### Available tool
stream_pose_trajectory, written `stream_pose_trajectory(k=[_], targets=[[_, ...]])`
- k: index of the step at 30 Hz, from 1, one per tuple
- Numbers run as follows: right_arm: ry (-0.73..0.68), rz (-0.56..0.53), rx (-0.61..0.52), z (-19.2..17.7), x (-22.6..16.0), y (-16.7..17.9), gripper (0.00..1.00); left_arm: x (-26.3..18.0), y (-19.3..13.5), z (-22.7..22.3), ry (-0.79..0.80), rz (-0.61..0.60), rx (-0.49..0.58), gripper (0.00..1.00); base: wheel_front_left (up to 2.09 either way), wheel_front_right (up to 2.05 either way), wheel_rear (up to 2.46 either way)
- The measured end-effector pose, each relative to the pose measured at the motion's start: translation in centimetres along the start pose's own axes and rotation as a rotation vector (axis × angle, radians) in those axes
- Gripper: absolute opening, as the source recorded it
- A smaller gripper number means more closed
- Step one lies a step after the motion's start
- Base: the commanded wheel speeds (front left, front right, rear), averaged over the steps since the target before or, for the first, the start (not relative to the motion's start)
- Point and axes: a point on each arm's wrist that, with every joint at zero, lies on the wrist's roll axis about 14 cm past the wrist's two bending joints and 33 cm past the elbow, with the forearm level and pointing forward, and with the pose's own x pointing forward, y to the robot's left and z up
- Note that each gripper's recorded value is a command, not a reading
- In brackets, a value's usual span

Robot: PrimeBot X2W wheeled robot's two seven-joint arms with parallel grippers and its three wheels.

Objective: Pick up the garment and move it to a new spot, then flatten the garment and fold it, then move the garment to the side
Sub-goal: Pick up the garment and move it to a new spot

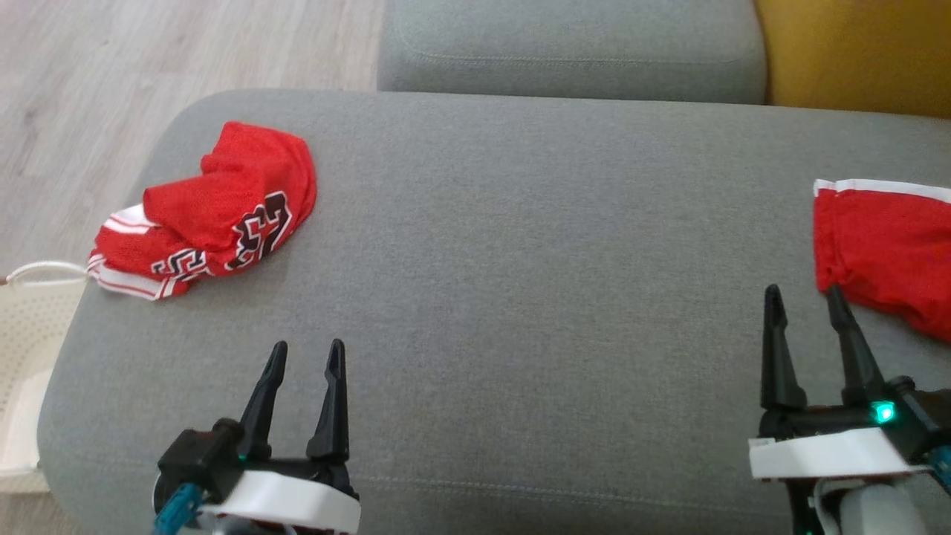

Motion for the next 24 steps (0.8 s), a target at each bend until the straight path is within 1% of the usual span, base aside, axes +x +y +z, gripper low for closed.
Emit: stream_pose_trajectory(k=[6,17,24], targets=[[-0.001,0.089,0.035,-0.1,1.1,2.9,1.0,-0.6,1.3,0.7,-0.021,0.043,0.015,1.0,0.0,0.0,0.0],[0.026,0.291,0.065,-1.2,3.4,9.5,1.0,-4.0,6.6,3.6,-0.104,0.243,0.051,1.0,0.0,0.0,0.0],[0.026,0.407,0.071,-1.0,3.9,13.4,1.0,-7.0,9.1,5.3,-0.159,0.352,0.081,1.0,0.0,0.0,0.0]])
